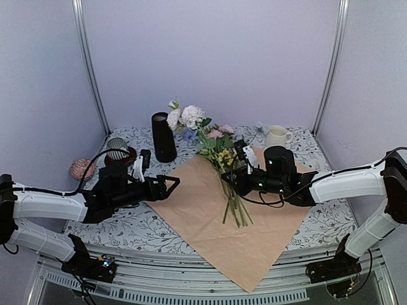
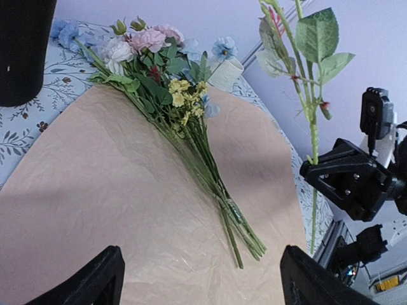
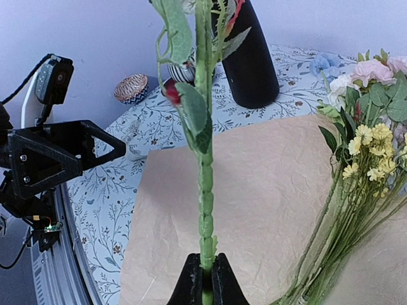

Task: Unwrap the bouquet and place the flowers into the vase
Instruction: Pick up the fake flower from the flattened wrapping paper, then pass from the right arm to the left

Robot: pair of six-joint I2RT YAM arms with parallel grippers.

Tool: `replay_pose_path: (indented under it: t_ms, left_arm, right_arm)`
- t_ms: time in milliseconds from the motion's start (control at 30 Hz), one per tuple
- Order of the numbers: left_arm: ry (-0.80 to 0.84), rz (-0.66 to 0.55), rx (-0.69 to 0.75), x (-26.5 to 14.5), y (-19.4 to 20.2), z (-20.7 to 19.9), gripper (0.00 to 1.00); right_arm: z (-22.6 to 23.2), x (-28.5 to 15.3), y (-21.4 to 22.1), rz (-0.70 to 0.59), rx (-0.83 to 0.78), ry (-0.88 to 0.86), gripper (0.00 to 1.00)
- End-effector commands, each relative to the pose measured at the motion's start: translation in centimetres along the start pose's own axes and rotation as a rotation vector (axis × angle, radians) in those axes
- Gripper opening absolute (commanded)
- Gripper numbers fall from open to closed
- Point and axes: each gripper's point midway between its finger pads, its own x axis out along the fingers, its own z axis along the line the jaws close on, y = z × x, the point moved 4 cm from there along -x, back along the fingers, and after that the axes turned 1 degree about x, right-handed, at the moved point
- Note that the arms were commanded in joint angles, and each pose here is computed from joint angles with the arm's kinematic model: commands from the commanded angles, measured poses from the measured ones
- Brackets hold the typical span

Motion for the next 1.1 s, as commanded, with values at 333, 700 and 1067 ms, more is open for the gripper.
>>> replay_pose_path:
  t_ms: [333,700,1067]
  left_arm:
    - [0.433,-0.181,0.092,-0.3,-3.4,-10.6,0.83]
    - [0.614,-0.212,0.101,-0.1,-5.4,-14.6,0.69]
    - [0.663,-0.202,0.111,0.0,-5.6,-15.5,0.57]
  right_arm:
    - [6.1,-2.9,-3.8,-0.145,0.008,-0.235,0.04]
    - [10.2,-4.5,-5.0,-0.212,-0.02,-0.33,0.04]
    - [11.1,-4.0,-4.9,-0.192,-0.041,-0.366,0.05]
